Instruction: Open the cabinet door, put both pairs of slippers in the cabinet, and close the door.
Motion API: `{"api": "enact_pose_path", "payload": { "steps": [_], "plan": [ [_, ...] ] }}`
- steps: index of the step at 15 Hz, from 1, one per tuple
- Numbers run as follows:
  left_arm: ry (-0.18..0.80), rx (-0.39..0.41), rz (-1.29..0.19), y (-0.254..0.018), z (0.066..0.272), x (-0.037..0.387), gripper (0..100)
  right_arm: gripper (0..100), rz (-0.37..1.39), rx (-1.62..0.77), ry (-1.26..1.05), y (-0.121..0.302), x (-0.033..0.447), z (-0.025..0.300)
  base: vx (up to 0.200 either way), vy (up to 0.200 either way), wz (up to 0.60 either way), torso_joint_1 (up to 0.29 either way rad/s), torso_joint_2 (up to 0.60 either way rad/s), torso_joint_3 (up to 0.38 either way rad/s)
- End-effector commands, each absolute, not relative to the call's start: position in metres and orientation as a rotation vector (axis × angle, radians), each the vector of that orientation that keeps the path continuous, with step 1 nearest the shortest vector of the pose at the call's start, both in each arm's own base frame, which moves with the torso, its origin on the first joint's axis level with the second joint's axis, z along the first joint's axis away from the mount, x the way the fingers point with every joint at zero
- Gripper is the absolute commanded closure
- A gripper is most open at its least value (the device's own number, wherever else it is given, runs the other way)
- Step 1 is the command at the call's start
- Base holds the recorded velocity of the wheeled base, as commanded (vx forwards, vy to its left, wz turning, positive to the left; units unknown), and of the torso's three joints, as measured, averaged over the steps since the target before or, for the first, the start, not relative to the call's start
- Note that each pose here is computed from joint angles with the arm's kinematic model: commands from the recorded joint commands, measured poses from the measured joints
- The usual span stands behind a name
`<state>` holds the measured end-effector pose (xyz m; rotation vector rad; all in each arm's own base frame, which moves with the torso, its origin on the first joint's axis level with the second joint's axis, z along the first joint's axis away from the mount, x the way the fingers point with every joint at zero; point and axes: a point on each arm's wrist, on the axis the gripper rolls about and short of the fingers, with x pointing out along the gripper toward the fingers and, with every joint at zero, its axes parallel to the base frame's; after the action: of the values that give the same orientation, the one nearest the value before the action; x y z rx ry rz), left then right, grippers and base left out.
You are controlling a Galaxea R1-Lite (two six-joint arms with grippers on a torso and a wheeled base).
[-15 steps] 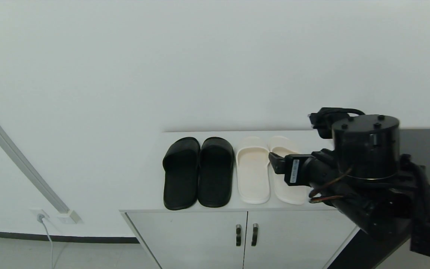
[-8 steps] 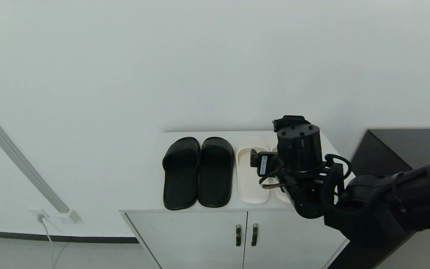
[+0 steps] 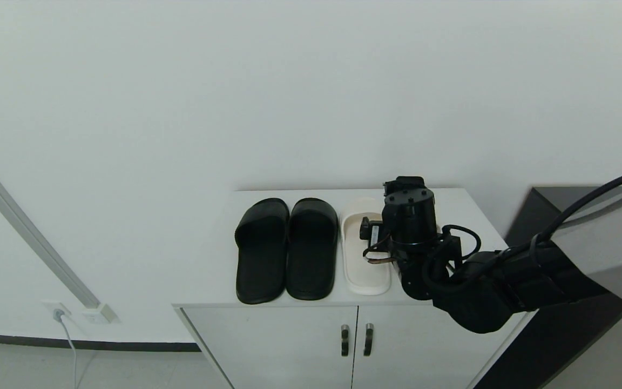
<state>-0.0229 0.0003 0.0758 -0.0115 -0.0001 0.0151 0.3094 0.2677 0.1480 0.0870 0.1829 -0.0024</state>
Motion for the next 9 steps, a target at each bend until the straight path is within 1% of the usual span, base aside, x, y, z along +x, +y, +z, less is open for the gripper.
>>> {"api": "enact_pose_path", "payload": {
  "steps": [1,5,9],
  "plan": [
    [0.001,-0.012,0.015,0.000,0.076,-0.023,100,0,-0.011,0.077,0.181,0.269,0.319,0.144,0.000,0.000,0.00,0.000,0.00,0.000],
    [0.001,-0.012,0.015,0.000,0.076,-0.023,100,0,-0.031,0.068,0.169,0.269,0.333,0.142,0.000,0.000,0.00,0.000,0.00,0.000],
    [0.001,-0.012,0.015,0.000,0.076,-0.023,100,0,-0.034,0.052,0.167,0.270,0.337,0.141,0.000,0.000,0.00,0.000,0.00,0.000]
  ]
}}
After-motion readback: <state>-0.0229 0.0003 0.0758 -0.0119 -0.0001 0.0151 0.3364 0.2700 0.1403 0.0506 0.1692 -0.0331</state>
